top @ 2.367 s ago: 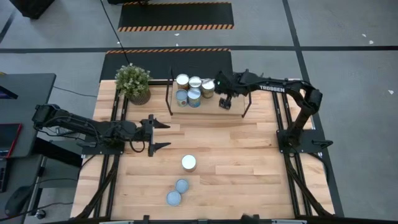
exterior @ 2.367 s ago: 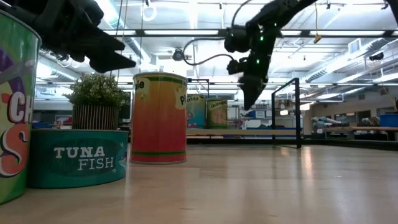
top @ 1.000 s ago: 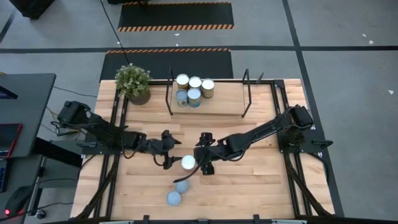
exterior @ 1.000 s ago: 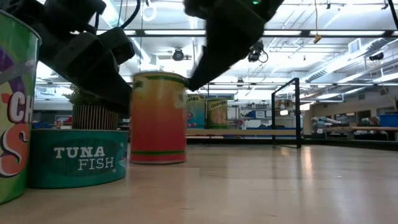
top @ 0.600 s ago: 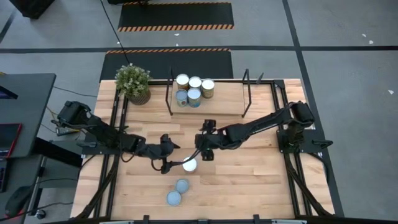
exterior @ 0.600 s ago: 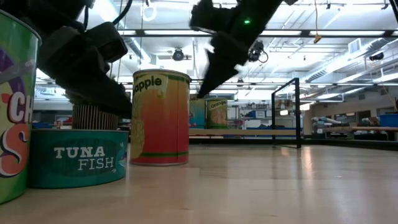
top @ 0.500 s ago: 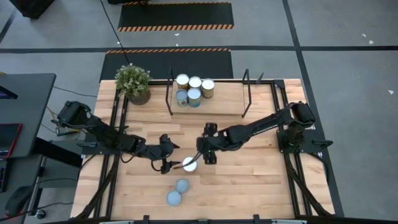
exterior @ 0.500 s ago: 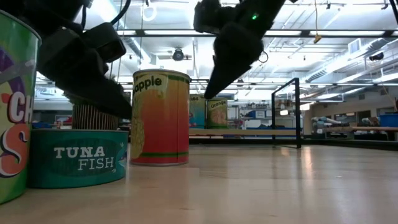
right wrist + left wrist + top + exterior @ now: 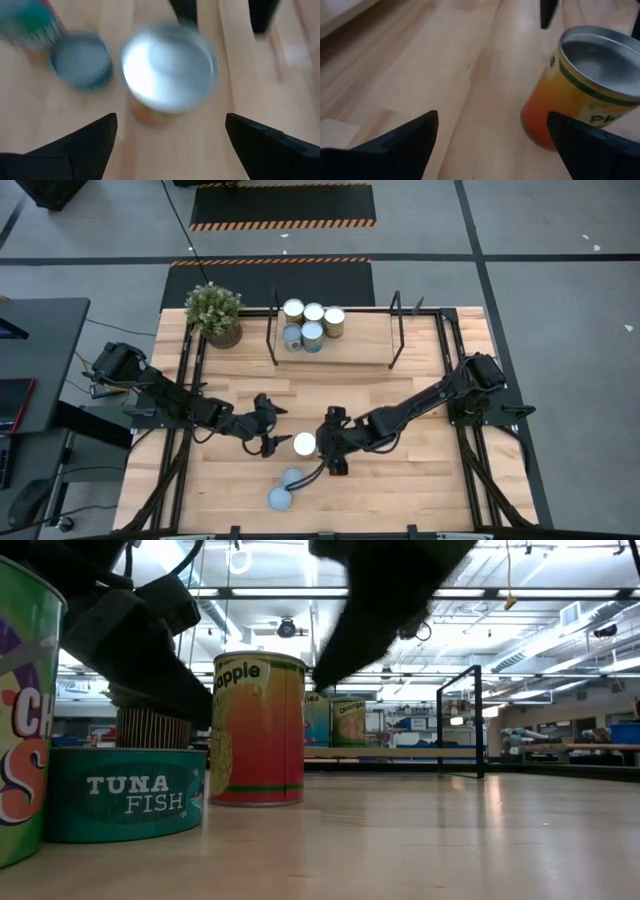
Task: Pick and place cans onto a shelf
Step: Put the canned pineapple on the shelf, then put the canned chicken soup on the shelf
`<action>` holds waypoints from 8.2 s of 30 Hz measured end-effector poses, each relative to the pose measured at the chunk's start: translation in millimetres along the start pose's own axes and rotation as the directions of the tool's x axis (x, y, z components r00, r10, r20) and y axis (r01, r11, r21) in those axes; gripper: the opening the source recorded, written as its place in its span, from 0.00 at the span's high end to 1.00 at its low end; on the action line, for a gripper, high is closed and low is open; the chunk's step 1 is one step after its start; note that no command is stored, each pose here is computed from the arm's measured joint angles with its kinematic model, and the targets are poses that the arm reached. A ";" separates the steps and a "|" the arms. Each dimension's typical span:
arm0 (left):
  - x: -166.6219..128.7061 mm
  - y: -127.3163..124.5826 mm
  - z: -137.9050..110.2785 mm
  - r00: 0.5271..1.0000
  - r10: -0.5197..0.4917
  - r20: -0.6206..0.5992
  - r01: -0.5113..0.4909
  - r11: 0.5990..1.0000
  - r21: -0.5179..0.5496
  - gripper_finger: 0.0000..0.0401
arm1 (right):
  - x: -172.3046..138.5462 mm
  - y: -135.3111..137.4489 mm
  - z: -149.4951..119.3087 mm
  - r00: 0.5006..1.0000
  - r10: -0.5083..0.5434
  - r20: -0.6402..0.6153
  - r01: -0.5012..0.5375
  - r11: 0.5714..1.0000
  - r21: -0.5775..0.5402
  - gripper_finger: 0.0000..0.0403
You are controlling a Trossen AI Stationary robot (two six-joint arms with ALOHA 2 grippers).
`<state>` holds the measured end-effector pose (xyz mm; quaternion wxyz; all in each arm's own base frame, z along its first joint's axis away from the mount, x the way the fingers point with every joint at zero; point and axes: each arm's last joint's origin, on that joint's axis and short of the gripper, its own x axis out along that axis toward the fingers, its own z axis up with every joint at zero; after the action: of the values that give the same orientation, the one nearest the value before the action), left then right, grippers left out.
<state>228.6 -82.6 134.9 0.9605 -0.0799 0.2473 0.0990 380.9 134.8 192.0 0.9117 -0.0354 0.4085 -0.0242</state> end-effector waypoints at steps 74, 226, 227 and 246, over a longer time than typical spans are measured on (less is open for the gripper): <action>28.7 -32.1 -10.7 0.999 -0.034 -0.036 0.039 0.990 0.139 0.06 | -30.6 -74.0 15.8 0.975 -0.221 -0.040 0.220 0.975 -0.016 0.20; -59.4 -88.4 -38.2 0.784 -0.478 -0.396 0.341 0.865 -0.367 0.06 | -72.1 -51.9 -3.5 0.980 -0.035 0.195 0.044 0.998 -0.037 0.06; -58.4 -93.6 -38.6 0.783 -0.477 -0.400 0.346 0.867 -0.358 0.06 | -71.9 -45.4 -3.8 0.978 -0.029 0.208 0.038 0.999 -0.038 0.06; -53.5 -192.8 -32.2 0.768 -0.435 -0.471 0.411 0.898 -0.159 0.06 | -54.4 29.0 -18.8 0.954 0.102 0.281 -0.108 0.994 0.003 0.06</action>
<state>212.2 -283.8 153.5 0.8599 -0.1787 0.4580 -0.1375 331.2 166.8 217.5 0.9607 -0.0083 0.2761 0.0258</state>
